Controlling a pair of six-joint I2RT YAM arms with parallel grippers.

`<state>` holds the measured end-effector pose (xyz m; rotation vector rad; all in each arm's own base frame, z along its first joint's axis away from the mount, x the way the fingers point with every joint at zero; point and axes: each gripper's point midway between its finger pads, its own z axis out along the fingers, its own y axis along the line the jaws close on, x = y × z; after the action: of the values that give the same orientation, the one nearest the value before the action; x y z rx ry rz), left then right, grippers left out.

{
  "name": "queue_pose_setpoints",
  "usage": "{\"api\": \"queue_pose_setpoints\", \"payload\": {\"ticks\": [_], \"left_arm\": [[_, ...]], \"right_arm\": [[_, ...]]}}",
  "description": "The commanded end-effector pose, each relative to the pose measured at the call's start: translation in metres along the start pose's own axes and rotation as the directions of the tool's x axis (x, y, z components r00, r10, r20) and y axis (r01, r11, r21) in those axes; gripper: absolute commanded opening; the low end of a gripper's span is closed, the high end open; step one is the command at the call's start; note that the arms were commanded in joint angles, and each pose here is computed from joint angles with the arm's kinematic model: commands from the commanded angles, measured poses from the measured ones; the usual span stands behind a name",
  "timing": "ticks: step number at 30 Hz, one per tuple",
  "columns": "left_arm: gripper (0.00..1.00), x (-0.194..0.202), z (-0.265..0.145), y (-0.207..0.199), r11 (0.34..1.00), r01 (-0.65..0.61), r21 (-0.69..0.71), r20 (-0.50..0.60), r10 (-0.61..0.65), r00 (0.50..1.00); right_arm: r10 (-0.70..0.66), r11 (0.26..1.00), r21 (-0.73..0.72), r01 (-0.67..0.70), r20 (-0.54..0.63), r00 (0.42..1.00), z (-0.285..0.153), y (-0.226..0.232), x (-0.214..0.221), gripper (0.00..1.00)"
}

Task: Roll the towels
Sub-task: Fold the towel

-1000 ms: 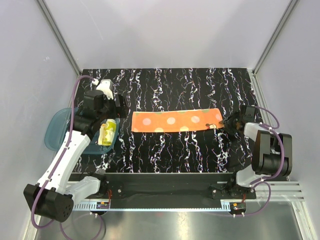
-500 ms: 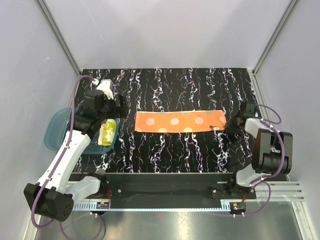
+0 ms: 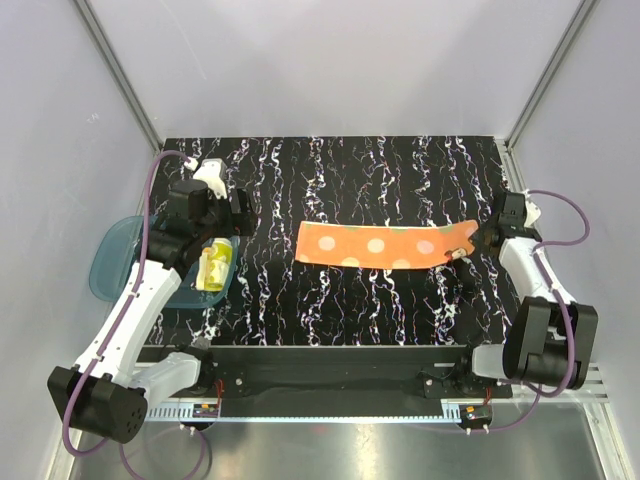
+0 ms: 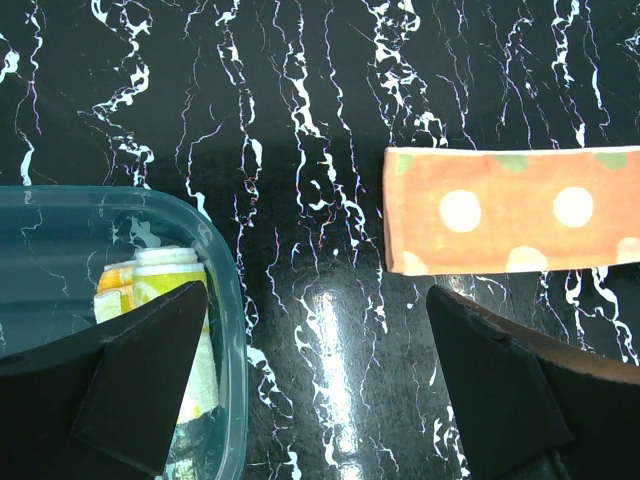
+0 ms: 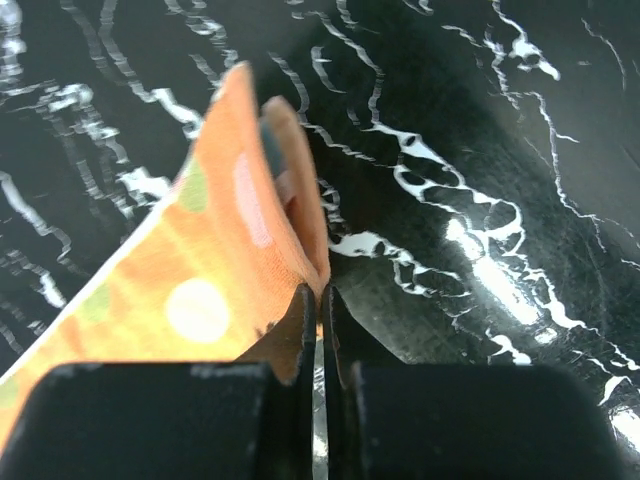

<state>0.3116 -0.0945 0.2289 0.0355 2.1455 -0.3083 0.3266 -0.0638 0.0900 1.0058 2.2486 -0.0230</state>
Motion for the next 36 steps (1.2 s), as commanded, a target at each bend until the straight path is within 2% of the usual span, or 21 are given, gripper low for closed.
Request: {"api": "queue_pose_setpoints", "payload": {"ticks": [1, 4, 9, 19, 36], "left_arm": [[0.99, -0.028, -0.01, -0.004, 1.0, -0.01, 0.013, 0.078, 0.009, 0.997], [0.99, -0.027, -0.011, -0.003, 1.0, -0.008, 0.006, 0.075, 0.008, 0.997], [0.99, -0.026, -0.01, -0.001, 1.0, -0.006, -0.004, 0.071, 0.006, 0.997], [0.99, -0.023, -0.009, 0.001, 1.0, -0.005, -0.013, 0.059, 0.005, 0.998], [0.99, -0.022, -0.007, 0.007, 0.999, -0.005, -0.044, 0.052, 0.008, 0.999]], "right_arm": [[-0.057, 0.997, -0.046, 0.061, 0.082, 0.995, -0.025, 0.02, -0.021, 0.0], [-0.148, 0.985, -0.073, 0.154, 0.086, 0.985, -0.039, 0.048, -0.014, 0.0], [-0.269, 0.936, -0.208, 0.285, 0.105, 0.958, -0.074, 0.11, 0.004, 0.0], [-0.412, 0.825, -0.372, 0.426, 0.121, 0.903, -0.116, 0.198, 0.039, 0.0], [-0.513, 0.72, -0.474, 0.507, 0.127, 0.849, -0.139, 0.269, 0.106, 0.0]]}}
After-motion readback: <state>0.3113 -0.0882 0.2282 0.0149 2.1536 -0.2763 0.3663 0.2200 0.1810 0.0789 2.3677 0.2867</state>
